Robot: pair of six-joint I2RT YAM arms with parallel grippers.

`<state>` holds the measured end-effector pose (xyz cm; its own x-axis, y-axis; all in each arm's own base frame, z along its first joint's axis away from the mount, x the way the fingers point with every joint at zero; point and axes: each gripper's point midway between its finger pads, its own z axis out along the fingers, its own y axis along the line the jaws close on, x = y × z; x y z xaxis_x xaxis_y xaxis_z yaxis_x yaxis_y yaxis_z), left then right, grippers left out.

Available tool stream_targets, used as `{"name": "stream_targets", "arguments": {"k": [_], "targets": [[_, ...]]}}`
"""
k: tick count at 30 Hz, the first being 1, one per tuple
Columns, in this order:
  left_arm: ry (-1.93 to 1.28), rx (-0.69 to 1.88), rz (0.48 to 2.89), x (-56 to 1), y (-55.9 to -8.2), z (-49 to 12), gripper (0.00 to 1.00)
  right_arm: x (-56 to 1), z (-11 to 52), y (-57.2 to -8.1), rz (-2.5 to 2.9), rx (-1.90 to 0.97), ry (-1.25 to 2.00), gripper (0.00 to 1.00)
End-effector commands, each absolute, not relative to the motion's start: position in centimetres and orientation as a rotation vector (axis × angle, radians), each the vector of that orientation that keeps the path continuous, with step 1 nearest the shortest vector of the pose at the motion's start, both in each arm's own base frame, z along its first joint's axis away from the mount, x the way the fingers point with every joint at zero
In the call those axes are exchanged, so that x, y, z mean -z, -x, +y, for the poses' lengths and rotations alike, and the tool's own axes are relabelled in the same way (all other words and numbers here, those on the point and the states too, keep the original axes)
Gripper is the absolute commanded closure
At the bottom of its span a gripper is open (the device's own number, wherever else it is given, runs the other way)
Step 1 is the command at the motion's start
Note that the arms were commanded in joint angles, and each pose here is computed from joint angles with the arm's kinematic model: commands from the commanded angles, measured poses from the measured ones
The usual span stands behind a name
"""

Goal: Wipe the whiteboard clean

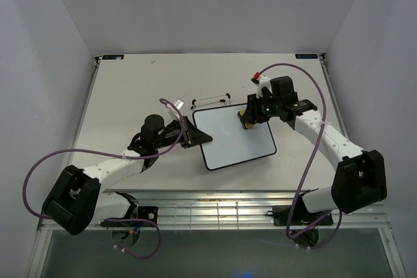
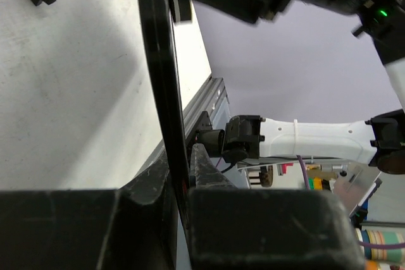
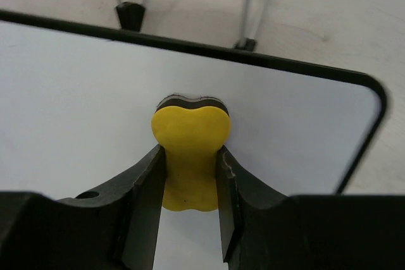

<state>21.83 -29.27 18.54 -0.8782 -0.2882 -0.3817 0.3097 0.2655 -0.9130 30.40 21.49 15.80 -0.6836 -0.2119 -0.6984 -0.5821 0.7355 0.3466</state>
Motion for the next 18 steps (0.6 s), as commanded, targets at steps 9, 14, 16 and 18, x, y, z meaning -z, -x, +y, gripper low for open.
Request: {"name": "stream_targets", "arguments": {"k": [9, 14, 16, 18], "targets": [[-0.415, 1.818, 1.6, -28.3, -18.2, -29.8, 1.0, -9.1, 12.6, -29.0, 2.512, -0.561, 0.31, 0.91], [-0.37, 1.811, 1.609, -28.0, -18.5, -29.7, 1.0, -9.3, 13.2, -27.9, 2.499, -0.611, 0.326, 0.91], [-0.337, 1.809, 1.614, -27.9, -18.8, -29.6, 1.0, -9.1, 13.2, -27.4, 2.501, -0.62, 0.328, 0.91], [-0.309, 1.809, 1.613, -28.0, -19.0, -29.6, 1.0, -8.5, 13.1, -26.8, 2.518, -0.618, 0.317, 0.91]]}}
